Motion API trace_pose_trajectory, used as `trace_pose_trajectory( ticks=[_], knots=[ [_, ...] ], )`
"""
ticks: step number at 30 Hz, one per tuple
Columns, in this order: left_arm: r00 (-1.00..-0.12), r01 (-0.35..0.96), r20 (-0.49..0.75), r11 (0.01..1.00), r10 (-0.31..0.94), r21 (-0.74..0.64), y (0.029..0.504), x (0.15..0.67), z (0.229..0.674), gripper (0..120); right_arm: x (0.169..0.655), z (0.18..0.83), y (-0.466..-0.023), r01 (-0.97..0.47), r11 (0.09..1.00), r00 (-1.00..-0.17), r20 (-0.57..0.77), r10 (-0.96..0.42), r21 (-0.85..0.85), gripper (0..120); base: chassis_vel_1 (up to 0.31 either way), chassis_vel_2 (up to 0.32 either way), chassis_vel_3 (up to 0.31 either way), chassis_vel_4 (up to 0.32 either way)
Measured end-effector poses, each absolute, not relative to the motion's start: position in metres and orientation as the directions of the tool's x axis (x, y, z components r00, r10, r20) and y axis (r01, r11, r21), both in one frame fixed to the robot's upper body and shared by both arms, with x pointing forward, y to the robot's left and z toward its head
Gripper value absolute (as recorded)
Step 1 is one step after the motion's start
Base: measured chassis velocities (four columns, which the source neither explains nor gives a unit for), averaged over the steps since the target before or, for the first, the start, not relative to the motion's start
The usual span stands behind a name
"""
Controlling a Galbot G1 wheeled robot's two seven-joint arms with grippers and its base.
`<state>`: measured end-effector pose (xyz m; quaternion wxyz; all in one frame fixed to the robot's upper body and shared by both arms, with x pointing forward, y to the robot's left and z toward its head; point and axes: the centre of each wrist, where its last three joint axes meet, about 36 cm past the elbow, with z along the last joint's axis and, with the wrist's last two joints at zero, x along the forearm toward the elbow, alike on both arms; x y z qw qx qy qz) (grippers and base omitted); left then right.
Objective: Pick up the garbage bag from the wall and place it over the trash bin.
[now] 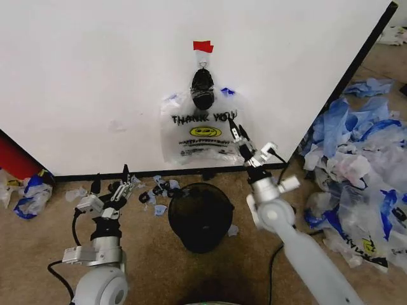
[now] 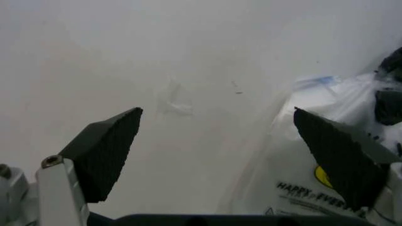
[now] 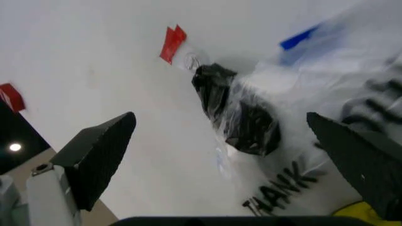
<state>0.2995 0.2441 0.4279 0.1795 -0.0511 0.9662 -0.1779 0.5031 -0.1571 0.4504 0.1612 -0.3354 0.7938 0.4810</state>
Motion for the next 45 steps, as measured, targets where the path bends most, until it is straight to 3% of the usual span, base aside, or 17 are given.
trace_pose_trajectory(
  ticks=[8,18,45],
  knots=[
    [-0.928,-0.053,-0.324,0.926,-0.184,-0.374,0.242,0.294,0.428,94,0.529,0.463,-0.120,-0.705,0.237,-0.696,-0.588,-0.411,0.669,100,0.000,0.000,0.000,0.000],
    [-0.929,-0.058,-0.317,0.921,-0.191,-0.386,0.236,0.291,0.425,94,0.551,0.456,-0.111,-0.672,0.254,-0.726,-0.552,-0.411,0.695,100,0.000,0.000,0.000,0.000],
    [-0.941,-0.067,-0.276,0.905,-0.198,-0.420,0.226,0.274,0.421,94,0.586,0.458,-0.092,-0.689,0.229,-0.709,-0.574,-0.409,0.688,100,0.000,0.000,0.000,0.000]
  ],
)
